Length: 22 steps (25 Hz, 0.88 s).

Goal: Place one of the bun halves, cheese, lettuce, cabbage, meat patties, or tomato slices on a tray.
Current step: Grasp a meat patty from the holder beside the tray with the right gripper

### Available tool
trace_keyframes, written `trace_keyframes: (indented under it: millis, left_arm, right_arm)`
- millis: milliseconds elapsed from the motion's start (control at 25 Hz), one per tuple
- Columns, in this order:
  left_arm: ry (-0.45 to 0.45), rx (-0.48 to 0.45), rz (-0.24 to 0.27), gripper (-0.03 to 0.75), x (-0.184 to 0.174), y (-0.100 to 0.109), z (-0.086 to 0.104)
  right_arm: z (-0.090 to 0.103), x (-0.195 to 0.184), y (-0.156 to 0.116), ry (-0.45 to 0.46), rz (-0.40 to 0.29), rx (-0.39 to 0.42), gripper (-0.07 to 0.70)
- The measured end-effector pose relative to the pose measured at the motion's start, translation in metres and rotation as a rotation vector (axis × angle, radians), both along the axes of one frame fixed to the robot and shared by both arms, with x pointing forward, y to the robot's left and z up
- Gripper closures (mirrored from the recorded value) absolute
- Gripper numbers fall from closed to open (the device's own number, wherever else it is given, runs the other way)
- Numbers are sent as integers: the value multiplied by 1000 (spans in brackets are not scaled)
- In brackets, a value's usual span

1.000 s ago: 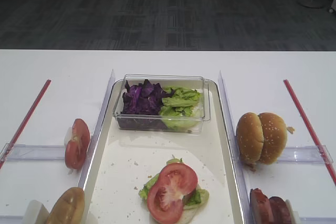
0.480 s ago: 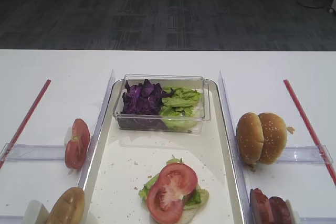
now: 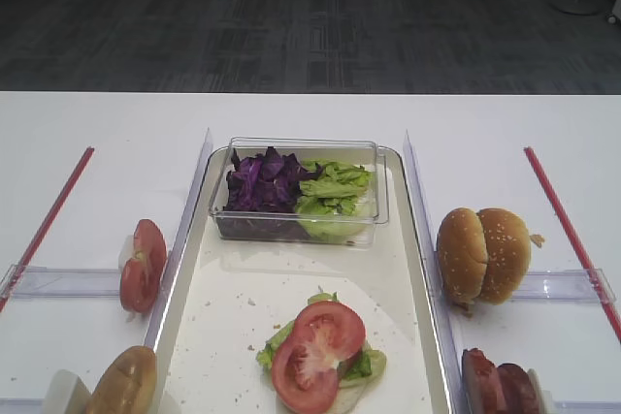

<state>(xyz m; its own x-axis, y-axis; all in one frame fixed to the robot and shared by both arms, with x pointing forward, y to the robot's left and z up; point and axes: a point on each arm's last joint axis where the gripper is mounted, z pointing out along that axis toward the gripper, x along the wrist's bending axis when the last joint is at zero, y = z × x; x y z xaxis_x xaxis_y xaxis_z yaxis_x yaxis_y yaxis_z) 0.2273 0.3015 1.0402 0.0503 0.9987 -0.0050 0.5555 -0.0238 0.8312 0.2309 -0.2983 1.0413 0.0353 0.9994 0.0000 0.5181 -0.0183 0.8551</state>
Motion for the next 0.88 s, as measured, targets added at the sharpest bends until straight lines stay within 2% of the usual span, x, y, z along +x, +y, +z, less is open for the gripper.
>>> trace_keyframes:
  millis: [280,440,680,880]
  left_arm:
    - [0,0,0,242,0,0,0]
    - [0,-6,4,242,0,0,0]
    - [0,0,0,242,0,0,0]
    - [0,-6,4,242,0,0,0]
  right_arm:
    - [0,0,0,0,0,0,-34]
    - [0,1,0,4,0,0,6]
    - [1,14,-1,91,21,-29,50]
    - [19,28,-1,103,27,-27,51]
